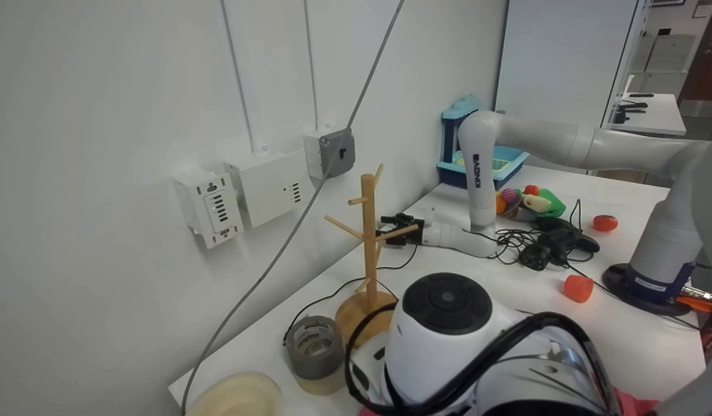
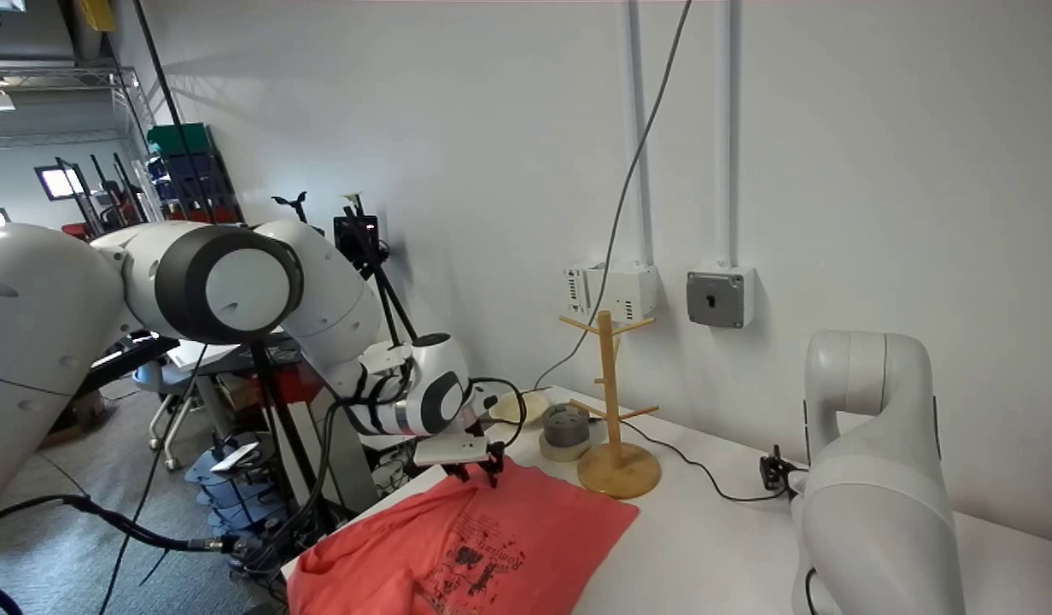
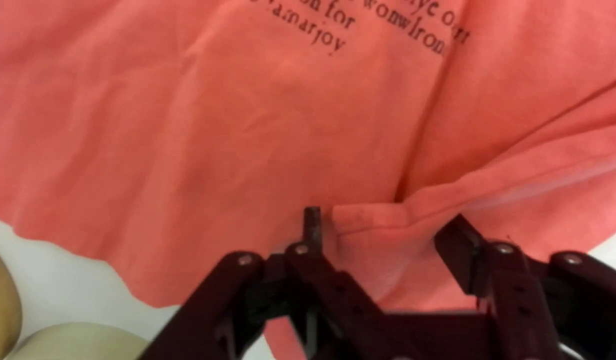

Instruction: Fold the sweatshirt

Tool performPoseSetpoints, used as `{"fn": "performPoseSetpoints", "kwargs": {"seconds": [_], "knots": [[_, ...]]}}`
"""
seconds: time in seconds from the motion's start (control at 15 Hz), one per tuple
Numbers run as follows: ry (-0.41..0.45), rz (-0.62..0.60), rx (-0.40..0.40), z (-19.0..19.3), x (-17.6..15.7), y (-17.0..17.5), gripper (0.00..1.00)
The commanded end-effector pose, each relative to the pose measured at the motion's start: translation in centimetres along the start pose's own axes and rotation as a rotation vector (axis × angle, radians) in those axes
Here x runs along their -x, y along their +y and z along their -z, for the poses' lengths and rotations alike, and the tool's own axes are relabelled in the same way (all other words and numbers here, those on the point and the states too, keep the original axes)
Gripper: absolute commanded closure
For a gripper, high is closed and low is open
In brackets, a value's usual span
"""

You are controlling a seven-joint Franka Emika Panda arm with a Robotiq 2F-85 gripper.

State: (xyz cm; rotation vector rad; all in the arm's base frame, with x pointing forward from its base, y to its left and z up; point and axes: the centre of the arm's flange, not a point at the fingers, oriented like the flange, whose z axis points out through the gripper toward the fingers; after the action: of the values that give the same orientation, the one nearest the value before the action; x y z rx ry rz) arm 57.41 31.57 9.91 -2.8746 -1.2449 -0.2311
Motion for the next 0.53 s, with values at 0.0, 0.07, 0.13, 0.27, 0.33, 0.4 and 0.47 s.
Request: {"fn": "performPoseSetpoints", "kwargs": {"seconds": [0.0,0.07,0.13,0.27,0.33,0.4,0.47], "knots": [[-0.037,-0.021,0.022,0.4,0.9,-1.0,0.07],[-0.041,-0.029,0.015,0.2,1.0,-1.2,0.20],[-0.045,-0.034,0.007,0.0,1.0,-1.5,0.33],[-0.049,-0.036,0.001,0.0,1.0,-2.2,0.21],[-0.051,-0.037,0.000,0.2,1.1,-2.5,0.19],[-0.057,-0.039,0.001,0.4,1.2,-2.8,0.11],[-0.062,-0.040,0.005,0.6,1.4,-3.1,0.01]]}}
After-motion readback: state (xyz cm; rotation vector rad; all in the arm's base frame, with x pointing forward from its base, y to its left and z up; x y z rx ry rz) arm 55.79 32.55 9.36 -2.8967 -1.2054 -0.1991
